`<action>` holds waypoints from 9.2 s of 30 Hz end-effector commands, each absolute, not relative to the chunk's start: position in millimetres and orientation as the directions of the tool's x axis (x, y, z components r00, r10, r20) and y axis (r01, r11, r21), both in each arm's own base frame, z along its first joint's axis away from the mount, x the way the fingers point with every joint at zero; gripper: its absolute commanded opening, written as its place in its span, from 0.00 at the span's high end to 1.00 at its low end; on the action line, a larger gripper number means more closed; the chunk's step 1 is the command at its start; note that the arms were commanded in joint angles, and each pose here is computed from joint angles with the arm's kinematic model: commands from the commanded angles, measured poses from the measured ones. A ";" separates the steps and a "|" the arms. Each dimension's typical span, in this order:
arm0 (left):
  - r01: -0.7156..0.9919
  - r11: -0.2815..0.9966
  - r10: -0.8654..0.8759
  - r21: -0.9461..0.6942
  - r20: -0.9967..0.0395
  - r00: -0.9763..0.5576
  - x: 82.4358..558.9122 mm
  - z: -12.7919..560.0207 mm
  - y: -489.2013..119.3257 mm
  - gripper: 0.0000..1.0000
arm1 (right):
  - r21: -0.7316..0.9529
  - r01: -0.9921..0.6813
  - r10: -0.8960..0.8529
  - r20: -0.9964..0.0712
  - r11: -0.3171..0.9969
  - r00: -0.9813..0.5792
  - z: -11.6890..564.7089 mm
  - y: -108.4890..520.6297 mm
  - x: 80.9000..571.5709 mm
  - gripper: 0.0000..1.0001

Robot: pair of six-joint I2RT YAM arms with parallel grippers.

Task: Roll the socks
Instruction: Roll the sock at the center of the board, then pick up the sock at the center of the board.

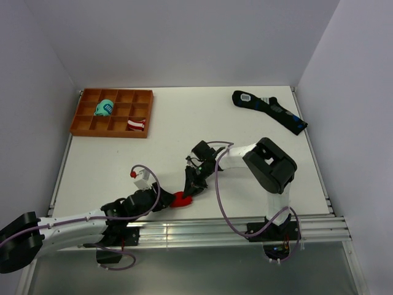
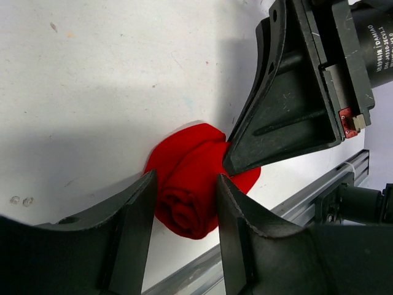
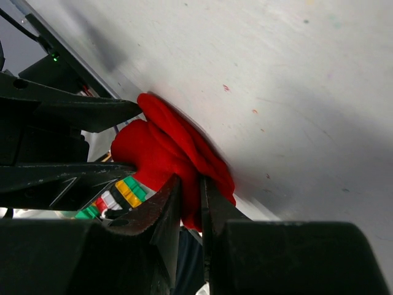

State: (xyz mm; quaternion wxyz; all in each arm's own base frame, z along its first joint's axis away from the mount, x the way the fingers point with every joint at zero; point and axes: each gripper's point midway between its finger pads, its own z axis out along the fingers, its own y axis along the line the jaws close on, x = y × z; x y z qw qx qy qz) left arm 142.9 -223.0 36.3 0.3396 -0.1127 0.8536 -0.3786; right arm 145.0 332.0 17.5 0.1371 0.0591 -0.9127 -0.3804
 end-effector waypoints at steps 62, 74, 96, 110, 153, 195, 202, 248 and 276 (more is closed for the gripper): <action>-0.098 0.920 -0.214 -0.381 -0.276 -0.937 109.0 -22.6 -207.4 1.00 | 0.558 -0.244 -0.053 -0.336 0.793 -0.940 1.7 283.3 196.9 0.50; -0.116 0.918 -0.220 -0.379 -0.243 -0.945 110.2 -24.1 -210.1 1.00 | 0.590 -0.285 -0.033 -0.399 0.755 -0.916 12.8 282.8 195.3 0.47; -0.112 0.928 -0.196 -0.356 -0.210 -0.958 112.8 -22.5 -216.3 1.00 | 0.650 -0.398 -0.010 -0.516 0.648 -0.857 53.9 280.1 179.4 0.45; -0.108 0.931 -0.184 -0.348 -0.190 -0.964 113.6 -25.1 -222.3 1.00 | 0.681 -0.440 -0.003 -0.541 0.586 -0.841 65.5 280.3 163.1 0.44; -0.117 0.923 -0.178 -0.367 -0.137 -0.975 110.1 -32.2 -229.9 1.00 | 0.629 -0.449 -0.087 -0.519 0.635 -0.850 30.5 272.6 135.2 0.65; -0.257 0.751 -0.509 -0.608 -0.286 -0.812 152.4 61.8 -207.2 0.50 | 0.527 0.037 0.167 -0.201 0.849 -0.965 -22.9 263.8 128.8 1.00; -0.292 0.738 -0.510 -0.608 -0.220 -0.831 138.9 62.9 -230.2 0.49 | 0.517 0.036 0.163 -0.203 0.855 -0.966 -25.5 266.4 128.2 1.00; -0.669 0.452 -0.827 -0.590 0.004 -0.562 132.4 66.7 -254.3 0.28 | 0.478 0.048 0.158 -0.193 0.877 -0.968 -39.8 259.8 122.2 1.00; -0.744 0.323 -0.903 -0.585 0.045 -0.427 150.0 42.0 -264.7 0.30 | 0.465 0.058 0.156 -0.175 0.884 -0.972 -48.7 255.1 115.7 1.00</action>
